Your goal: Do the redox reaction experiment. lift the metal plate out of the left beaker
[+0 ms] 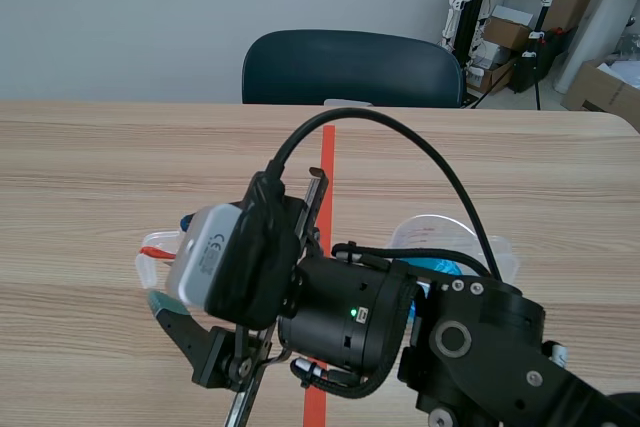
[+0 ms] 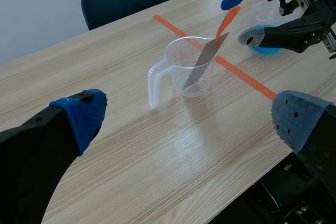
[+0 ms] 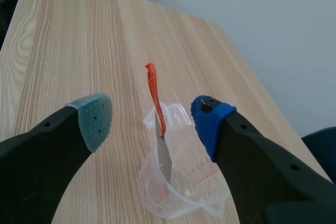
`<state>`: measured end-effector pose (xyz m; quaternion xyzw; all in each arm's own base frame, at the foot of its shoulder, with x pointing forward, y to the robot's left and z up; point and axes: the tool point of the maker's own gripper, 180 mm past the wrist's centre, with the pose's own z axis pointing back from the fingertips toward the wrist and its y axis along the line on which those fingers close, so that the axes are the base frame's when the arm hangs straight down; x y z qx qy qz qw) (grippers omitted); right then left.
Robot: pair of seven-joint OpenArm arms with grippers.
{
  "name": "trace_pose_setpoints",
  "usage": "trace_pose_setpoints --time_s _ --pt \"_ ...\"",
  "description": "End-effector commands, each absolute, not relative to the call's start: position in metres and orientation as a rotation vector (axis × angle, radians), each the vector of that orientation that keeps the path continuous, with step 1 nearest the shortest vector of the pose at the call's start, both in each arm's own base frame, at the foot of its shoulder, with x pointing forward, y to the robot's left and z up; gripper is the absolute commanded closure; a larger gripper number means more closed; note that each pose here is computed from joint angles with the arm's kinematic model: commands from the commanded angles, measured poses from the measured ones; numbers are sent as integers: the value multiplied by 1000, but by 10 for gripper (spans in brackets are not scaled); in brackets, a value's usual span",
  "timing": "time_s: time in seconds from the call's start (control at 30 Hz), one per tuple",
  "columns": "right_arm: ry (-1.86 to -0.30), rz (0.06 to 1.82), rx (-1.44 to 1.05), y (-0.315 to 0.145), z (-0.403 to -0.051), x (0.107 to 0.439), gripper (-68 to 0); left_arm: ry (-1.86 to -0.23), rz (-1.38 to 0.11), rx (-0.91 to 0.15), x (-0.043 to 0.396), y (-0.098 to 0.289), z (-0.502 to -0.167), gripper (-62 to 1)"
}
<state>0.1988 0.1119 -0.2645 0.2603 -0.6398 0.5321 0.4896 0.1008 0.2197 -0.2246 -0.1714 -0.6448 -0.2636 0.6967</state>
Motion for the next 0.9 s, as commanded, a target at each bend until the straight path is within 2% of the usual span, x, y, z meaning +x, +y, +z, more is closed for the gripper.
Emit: trace_pose_setpoints --time_s 0.0,0.47,0.87 --pt "-1618 1301 624 113 -248 206 -334 -1468 -581 -391 103 218 -218 -623" --pt "-1654 1307 643 117 -239 207 -331 -1468 -581 -391 103 218 -218 -623" --pt "-1653 1305 662 123 -237 203 -128 -1468 -581 -391 103 218 -218 -623"
